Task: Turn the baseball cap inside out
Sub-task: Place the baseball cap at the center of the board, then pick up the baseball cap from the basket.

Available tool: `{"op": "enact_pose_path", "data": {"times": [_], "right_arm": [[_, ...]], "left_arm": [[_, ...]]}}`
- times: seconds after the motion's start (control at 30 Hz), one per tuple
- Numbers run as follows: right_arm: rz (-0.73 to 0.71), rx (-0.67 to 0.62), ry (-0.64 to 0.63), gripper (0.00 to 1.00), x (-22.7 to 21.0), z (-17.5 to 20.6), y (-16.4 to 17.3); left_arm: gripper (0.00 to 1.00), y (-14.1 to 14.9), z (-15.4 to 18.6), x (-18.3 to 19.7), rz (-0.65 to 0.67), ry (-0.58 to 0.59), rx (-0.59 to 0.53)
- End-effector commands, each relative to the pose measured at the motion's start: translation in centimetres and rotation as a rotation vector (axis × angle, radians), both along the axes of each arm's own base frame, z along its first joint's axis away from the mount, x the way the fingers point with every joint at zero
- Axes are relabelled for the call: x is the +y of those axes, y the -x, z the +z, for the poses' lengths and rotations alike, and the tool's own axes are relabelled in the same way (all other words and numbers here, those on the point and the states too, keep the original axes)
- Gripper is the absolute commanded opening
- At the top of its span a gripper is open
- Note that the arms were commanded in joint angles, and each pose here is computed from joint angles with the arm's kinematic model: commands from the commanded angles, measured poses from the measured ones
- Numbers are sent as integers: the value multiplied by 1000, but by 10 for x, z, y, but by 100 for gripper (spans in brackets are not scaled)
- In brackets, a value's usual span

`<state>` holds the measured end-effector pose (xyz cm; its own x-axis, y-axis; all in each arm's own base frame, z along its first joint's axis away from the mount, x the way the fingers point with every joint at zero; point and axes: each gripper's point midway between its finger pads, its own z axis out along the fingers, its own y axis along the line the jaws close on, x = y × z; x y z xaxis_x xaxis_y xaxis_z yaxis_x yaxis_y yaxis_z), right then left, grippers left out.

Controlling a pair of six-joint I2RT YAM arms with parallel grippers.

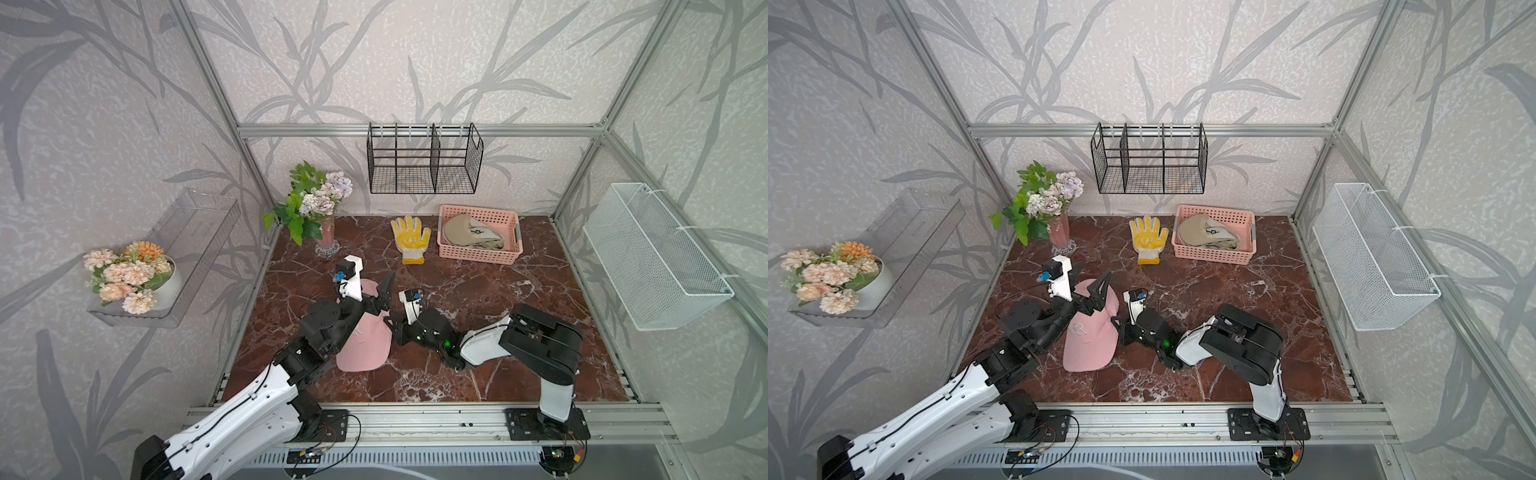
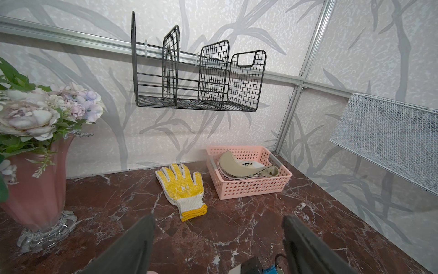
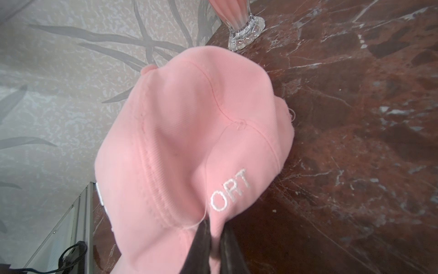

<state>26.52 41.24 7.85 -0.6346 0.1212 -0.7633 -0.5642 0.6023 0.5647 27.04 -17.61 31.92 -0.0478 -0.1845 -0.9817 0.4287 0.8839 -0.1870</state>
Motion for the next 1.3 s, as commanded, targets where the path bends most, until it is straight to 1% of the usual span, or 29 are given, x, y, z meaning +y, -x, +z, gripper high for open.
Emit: {"op": "enact_pose_path", "data": {"times": [0.0,0.1,0.17,0.23,0.33,0.37,0.4,0.43,0.5,0.6,0.67,0.7,0.73,0.83,0.93,1.07,1.2,1.27], "right_arm": [[-34,-17,64,15,-2,-12,-8],[-46,-15,90,31,-4,-16,-10],[-63,-22,92,46,-7,-14,-12],[-80,-51,97,55,-13,-5,-13],[-124,-80,132,60,-35,13,-21],[-141,-77,138,60,-44,21,-25],[-145,-54,173,60,-55,20,-27],[-144,-47,178,61,-64,32,-29],[-178,-1,212,61,-94,44,-44],[-223,105,257,63,-136,59,-60],[-239,196,257,63,-167,68,-71],[-234,217,242,63,-177,75,-75],[-238,229,229,63,-191,82,-81],[-306,225,238,64,-232,103,-99],[-359,238,248,64,-265,117,-120],[-412,259,305,64,-299,118,-151],[-483,320,350,64,-330,108,-181],[-510,360,350,63,-342,103,-194]], "left_arm": [[88,1,-6,1,-5,-2,18],[88,0,-8,0,-4,-4,24],[88,0,-9,0,-5,-5,28],[88,-1,-11,0,-4,-6,36],[88,-3,-15,0,2,-6,60],[88,-5,-16,0,4,-4,70],[88,-6,-17,0,5,-1,80],[88,-9,-19,0,9,3,98],[88,-16,-25,-1,8,14,137],[88,-30,-36,-5,-8,35,197],[88,-40,-43,-7,-41,54,233],[88,-46,-49,-6,-42,65,255],[89,-53,-54,-3,-28,79,279],[88,-69,-69,3,0,73,325],[88,-78,-80,4,-13,68,359],[88,-86,-84,3,-28,38,363],[88,-88,-86,3,-33,6,362],[88,-89,-88,3,-35,-5,368]]}}
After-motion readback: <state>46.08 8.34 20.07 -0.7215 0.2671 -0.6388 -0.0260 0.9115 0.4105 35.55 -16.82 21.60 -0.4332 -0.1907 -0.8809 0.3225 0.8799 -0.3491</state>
